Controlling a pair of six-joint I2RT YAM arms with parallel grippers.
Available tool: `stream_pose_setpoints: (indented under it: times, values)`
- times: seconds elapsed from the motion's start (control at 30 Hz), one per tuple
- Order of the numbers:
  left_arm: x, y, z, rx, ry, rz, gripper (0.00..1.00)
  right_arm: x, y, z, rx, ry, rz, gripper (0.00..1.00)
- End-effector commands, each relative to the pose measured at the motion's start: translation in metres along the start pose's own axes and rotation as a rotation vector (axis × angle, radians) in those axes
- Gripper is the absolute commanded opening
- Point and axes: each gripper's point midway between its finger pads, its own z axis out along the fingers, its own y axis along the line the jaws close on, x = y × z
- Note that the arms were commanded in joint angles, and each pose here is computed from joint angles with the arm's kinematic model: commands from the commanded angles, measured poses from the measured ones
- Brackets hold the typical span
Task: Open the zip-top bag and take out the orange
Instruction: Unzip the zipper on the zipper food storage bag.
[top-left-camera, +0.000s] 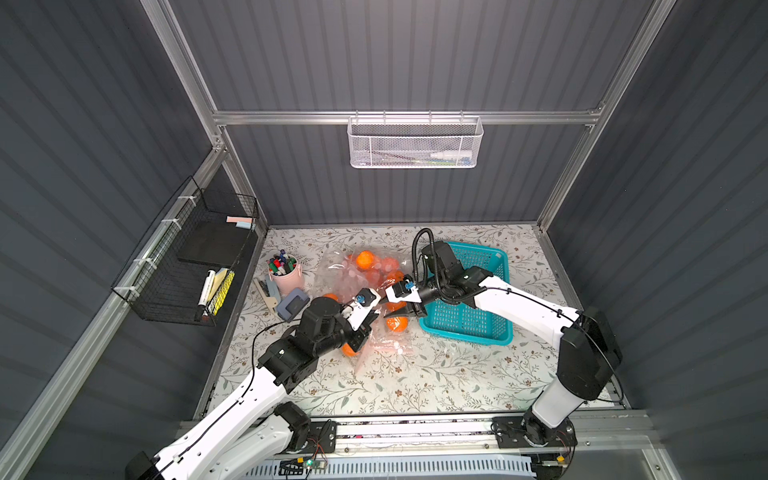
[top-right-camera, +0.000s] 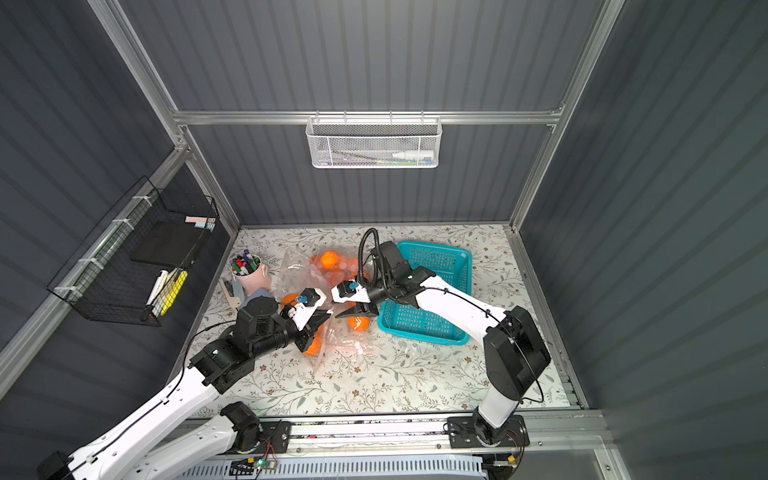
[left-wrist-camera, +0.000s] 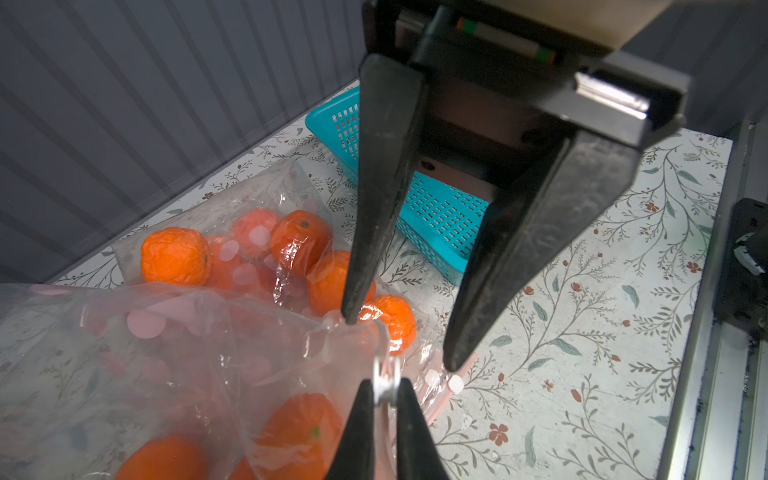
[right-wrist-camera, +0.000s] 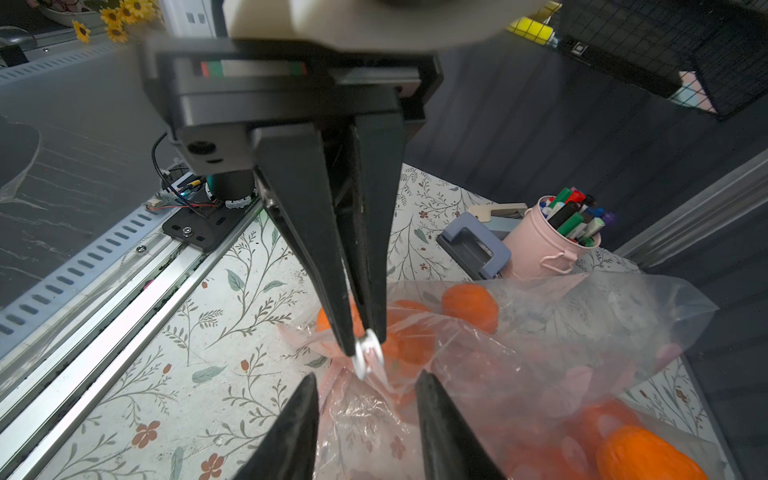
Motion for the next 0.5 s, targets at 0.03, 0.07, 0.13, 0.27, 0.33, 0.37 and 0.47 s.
stream_pose_setpoints:
  times: [0.03, 0.07, 0.13, 0.27, 0.33, 0.37, 0.47]
  values:
    - [-0.0085, -0.0045, -0.0024, 0.026, -0.026, 0.019, 0.09, -0.0071, -0.0021, 0.0026, -0.023, -0.021, -0.034, 0.42]
    - [-0.0089, -0.0049, -0.0027, 0.028, -0.028, 0.021, 0.09, -0.0071, -0.0028, 0.0024, -0.021, -0.019, -0.034, 0.41]
    - [-0.0088, -0.0046, -0.0027, 0.026, -0.026, 0.02, 0.09, -0.0063, -0.0029, 0.0033, -0.023, -0.017, -0.038, 0.4]
    - [-0.0081, -0.0051, -0.0024, 0.028, -0.025, 0.017, 0.09, -0.0056, -0.0027, 0.0044, -0.033, -0.022, -0.029, 0.38]
    - [-0.0088, -0.0046, -0.0027, 0.026, -0.025, 0.017, 0.09, -0.0067, 0.0003, 0.0052, -0.053, -0.029, -0.023, 0.34]
    - [-0.0093, -0.0044, -0.003, 0.026, -0.028, 0.018, 0.09, -0.0067, 0.0012, 0.0058, -0.059, -0.031, -0.019, 0.31]
    - [-0.0086, -0.0044, -0.0028, 0.025, -0.027, 0.018, 0.09, -0.0038, 0.0031, 0.0068, -0.072, -0.022, -0.011, 0.18]
